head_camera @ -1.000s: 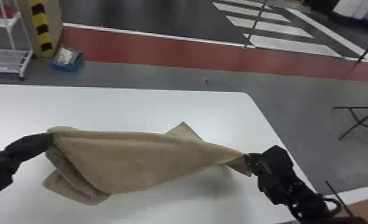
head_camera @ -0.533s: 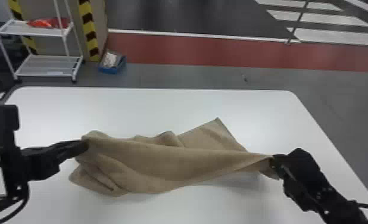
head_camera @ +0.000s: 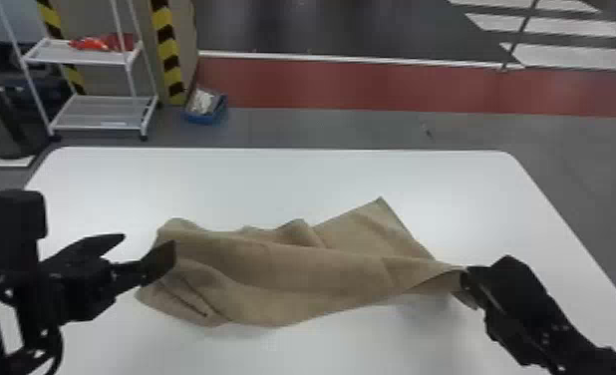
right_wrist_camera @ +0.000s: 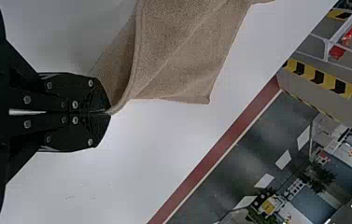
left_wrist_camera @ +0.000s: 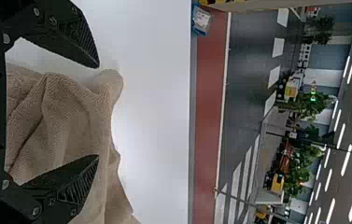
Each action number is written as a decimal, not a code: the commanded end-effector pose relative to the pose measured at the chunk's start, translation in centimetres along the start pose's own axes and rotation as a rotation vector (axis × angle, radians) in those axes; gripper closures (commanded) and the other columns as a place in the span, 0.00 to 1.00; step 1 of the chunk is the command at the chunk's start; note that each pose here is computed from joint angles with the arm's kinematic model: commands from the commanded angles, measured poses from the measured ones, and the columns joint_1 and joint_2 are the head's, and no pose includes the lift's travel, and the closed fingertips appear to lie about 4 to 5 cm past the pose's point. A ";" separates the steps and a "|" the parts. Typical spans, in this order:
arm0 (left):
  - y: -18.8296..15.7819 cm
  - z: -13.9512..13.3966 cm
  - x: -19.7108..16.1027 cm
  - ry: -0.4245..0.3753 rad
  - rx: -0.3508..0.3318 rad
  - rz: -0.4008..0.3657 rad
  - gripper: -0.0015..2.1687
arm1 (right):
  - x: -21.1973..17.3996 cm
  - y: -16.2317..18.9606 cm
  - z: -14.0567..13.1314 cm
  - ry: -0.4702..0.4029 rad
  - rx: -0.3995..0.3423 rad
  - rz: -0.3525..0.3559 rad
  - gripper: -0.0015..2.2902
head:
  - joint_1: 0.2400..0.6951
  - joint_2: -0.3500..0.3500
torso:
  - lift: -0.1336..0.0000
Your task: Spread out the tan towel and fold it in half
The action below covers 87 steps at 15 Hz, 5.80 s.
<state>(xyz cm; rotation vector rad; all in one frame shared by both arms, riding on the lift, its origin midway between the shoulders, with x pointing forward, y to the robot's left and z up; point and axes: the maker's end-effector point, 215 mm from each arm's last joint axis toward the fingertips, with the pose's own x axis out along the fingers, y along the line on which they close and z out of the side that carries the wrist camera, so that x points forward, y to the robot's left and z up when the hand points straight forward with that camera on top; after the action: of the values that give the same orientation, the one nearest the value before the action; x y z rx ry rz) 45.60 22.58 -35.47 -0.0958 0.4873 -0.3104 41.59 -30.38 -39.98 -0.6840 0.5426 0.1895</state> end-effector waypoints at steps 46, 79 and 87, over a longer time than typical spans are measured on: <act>2.6 3.0 -1.3 0.007 0.018 -0.066 0.95 | 1.8 -0.2 1.0 0.059 -0.162 -0.017 0.77 | 1.00 0.38 | 0.07; -2.9 -7.4 -2.4 0.188 0.204 -0.012 0.10 | 2.7 2.8 -2.3 0.210 -0.087 0.027 0.77 | 1.00 0.31 | 0.07; -2.3 -8.1 0.2 0.243 0.229 -0.099 0.12 | 2.2 2.2 -1.5 0.202 -0.067 0.012 0.77 | 1.00 0.31 | 0.07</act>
<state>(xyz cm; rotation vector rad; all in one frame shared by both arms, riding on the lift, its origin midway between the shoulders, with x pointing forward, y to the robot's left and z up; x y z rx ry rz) 40.69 19.91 -41.60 0.1399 0.6722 -0.4721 42.04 -29.67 -43.49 -0.7713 0.7386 0.1536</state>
